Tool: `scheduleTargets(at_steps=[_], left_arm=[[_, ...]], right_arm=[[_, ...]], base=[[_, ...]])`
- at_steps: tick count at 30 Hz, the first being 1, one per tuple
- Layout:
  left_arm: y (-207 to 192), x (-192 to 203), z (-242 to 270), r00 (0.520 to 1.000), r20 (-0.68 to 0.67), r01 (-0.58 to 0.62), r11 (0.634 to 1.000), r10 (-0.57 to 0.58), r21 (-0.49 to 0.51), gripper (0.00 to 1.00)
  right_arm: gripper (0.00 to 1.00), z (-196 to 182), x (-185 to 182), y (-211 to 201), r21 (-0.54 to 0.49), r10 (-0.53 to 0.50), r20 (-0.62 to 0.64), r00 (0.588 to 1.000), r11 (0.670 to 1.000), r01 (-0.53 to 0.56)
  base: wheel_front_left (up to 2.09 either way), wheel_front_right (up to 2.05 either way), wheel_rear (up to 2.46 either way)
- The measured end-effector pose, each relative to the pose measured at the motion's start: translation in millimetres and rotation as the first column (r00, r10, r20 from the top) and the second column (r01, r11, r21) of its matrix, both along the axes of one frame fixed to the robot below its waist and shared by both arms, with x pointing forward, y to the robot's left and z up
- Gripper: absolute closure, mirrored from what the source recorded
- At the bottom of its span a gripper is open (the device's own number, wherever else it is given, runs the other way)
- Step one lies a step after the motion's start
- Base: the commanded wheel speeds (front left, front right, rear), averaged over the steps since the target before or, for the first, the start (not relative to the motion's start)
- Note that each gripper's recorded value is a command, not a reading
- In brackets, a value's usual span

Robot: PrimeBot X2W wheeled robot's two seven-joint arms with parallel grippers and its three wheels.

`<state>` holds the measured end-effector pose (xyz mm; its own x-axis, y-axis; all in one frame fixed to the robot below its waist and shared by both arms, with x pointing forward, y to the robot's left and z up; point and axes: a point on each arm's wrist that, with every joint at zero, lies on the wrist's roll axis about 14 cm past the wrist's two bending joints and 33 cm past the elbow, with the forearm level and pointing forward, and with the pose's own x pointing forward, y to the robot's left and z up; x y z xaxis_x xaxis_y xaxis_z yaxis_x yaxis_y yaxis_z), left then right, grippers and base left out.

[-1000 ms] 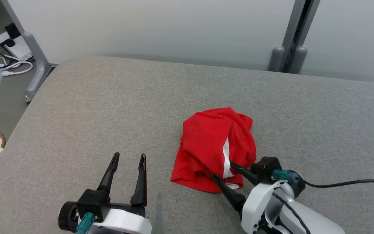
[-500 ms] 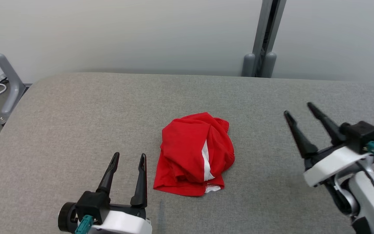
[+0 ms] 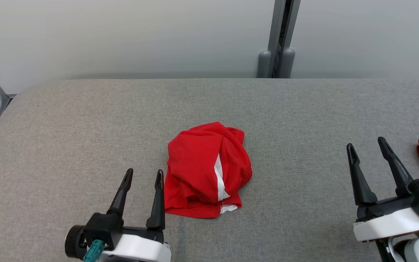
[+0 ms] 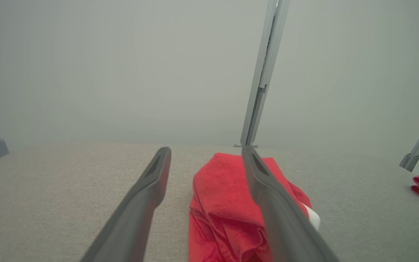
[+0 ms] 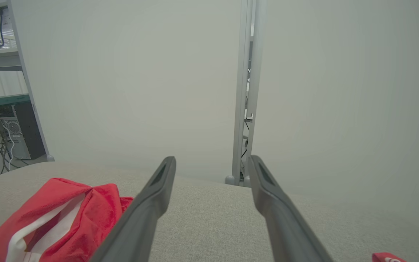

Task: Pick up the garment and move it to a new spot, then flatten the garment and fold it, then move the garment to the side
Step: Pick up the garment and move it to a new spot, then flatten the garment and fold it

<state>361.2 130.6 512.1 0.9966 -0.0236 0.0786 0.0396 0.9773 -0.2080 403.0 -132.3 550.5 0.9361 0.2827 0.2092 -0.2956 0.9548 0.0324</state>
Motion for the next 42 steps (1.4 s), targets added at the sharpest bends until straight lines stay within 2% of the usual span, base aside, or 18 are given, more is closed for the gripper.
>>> scheduleTargets(at_steps=[16, 21, 26, 30, 35, 40, 41, 42], left_arm=[[-12, 9, -4, 0.999, -0.009, 0.041, 0.999, -0.04, 0.007, 0.0], [-49, 5, -21, 0.983, -0.058, 0.176, 0.984, -0.176, -0.001, 0.0], [-98, 0, -36, 0.933, -0.102, 0.347, 0.938, -0.344, 0.013, 0.0], [-118, -5, -58, 0.899, -0.179, 0.407, 0.913, -0.4, 0.004, 0.0], [-115, 9, -76, 0.91, -0.254, 0.353, 0.934, -0.329, 0.051, 0.0], [-116, 17, -83, 0.908, -0.279, 0.344, 0.936, -0.313, 0.07, 0.0], [-116, 18, -85, 0.907, -0.285, 0.344, 0.936, -0.31, 0.073, 0.26], [-115, 18, -86, 0.905, -0.291, 0.343, 0.936, -0.309, 0.073, 0.92]], right_arm=[[0.0, -9, 3, -4, 0.006, -0.019, -0.024, 1.0, 1.0, 0.019], [0.0, -15, 5, -5, 0.0, -0.023, -0.039, 0.999, 1.0, 0.023], [0.0, -18, 6, -8, -0.01, -0.032, -0.048, 0.998, 0.999, 0.031], [0.0, -21, 7, -14, -0.013, -0.048, -0.056, 0.997, 0.999, 0.048], [0.0, -23, 7, -18, -0.015, -0.061, -0.063, 0.996, 0.998, 0.061], [0.0, -27, 6, -20, -0.015, -0.068, -0.073, 0.995, 0.998, 0.067], [0.0, -27, 6, -20, -0.015, -0.068, -0.074, 0.995, 0.998, 0.067], [0.0, -27, 6, -20, -0.015, -0.068, -0.075, 0.995, 0.998, 0.068]], base=[[0.0, 0.0, 0.0], [0.0, 0.0, 0.0], [0.0, 0.0, 0.0], [0.0, 0.0, 0.0], [0.0, 0.0, 0.0], [0.0, 0.0, 0.0], [0.0, 0.0, 0.0], [0.0, 0.0, 0.0]])
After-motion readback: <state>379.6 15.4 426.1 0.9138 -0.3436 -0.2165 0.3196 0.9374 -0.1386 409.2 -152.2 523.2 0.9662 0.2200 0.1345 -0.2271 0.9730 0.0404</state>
